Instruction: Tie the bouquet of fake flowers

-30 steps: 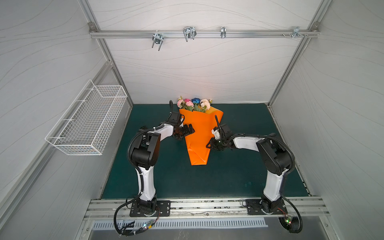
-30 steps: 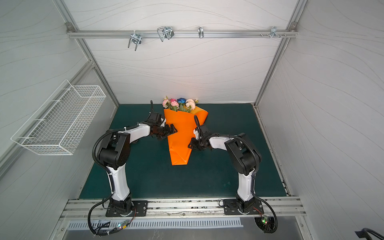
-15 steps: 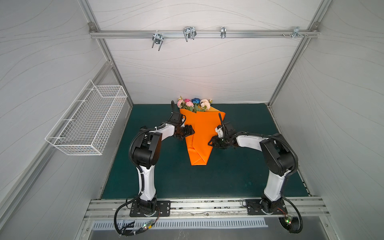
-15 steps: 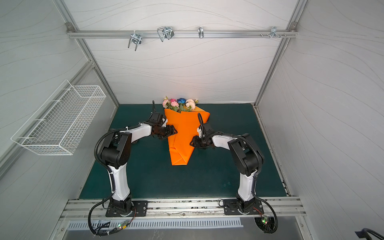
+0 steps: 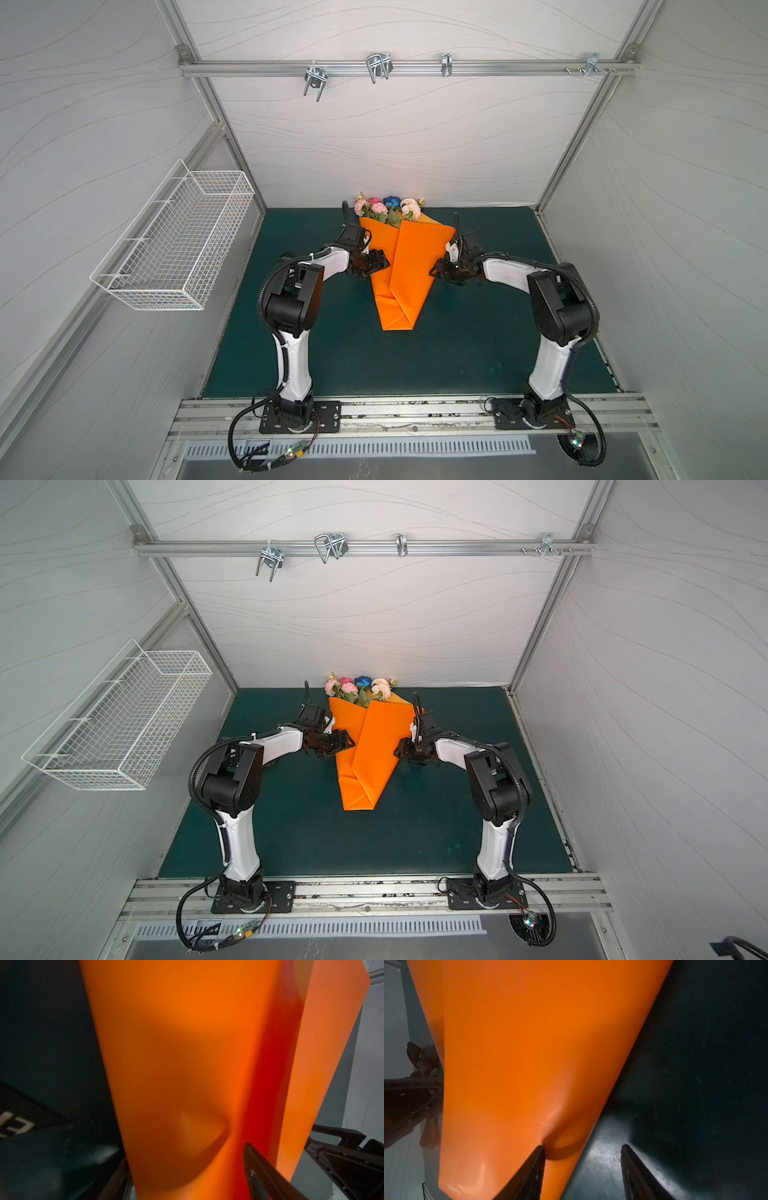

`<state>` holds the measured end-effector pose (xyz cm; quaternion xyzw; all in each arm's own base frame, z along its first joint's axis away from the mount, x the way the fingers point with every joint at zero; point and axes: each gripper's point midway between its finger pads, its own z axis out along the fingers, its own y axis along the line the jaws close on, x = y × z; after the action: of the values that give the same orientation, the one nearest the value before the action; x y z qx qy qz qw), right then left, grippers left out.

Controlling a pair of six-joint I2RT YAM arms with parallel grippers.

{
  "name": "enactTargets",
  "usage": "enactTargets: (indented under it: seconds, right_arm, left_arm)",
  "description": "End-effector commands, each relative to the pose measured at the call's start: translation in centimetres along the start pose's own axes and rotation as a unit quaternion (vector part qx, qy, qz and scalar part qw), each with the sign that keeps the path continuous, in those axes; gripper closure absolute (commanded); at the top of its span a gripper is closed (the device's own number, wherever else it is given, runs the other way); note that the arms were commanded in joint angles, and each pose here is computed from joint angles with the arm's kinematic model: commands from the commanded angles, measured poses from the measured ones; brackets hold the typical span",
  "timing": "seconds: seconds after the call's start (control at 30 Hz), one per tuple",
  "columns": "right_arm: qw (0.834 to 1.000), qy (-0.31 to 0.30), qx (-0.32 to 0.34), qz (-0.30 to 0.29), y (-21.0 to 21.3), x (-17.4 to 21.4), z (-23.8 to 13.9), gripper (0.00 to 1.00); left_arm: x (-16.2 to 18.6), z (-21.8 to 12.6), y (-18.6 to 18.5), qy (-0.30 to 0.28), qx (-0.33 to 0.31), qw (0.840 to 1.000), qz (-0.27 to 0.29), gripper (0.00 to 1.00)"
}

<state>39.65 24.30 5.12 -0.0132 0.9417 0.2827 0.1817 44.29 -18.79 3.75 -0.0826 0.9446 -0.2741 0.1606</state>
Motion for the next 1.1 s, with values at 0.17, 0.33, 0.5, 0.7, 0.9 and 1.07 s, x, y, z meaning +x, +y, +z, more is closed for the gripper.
enactTargets:
  seconds: [0.17, 0.33, 0.5, 0.7, 0.9, 1.07]
  right_arm:
    - [0.999, 0.013, -0.029, -0.037, 1.6, -1.0, 1.4, 0.40]
    - [0.998, 0.017, -0.034, -0.058, 2.7, -1.3, 2.0, 0.40]
    - [0.996, 0.020, -0.031, -0.081, 3.9, -1.4, 2.6, 0.39]
    - [0.996, 0.026, -0.029, -0.084, 4.2, -1.4, 3.5, 0.39]
    - [0.996, 0.040, -0.032, -0.079, 4.0, -0.9, 4.6, 0.40]
    - [0.995, 0.047, -0.039, -0.076, 4.2, -0.6, 5.0, 0.40]
  left_arm:
    - [-0.2, -3.7, 1.3, -0.069, -0.060, 0.995, -0.047, 0.19]
    - [-1.3, -7.1, 1.9, -0.135, -0.086, 0.985, -0.063, 0.18]
    - [-1.8, -7.3, -2.0, -0.115, -0.003, 0.993, -0.018, 0.19]
    - [-1.4, -5.1, -3.3, -0.069, 0.034, 0.997, -0.005, 0.19]
    - [-1.0, -2.6, -2.5, -0.036, 0.030, 0.999, -0.017, 0.25]
    - [-0.5, -1.2, -1.4, -0.022, 0.018, 0.999, -0.030, 0.53]
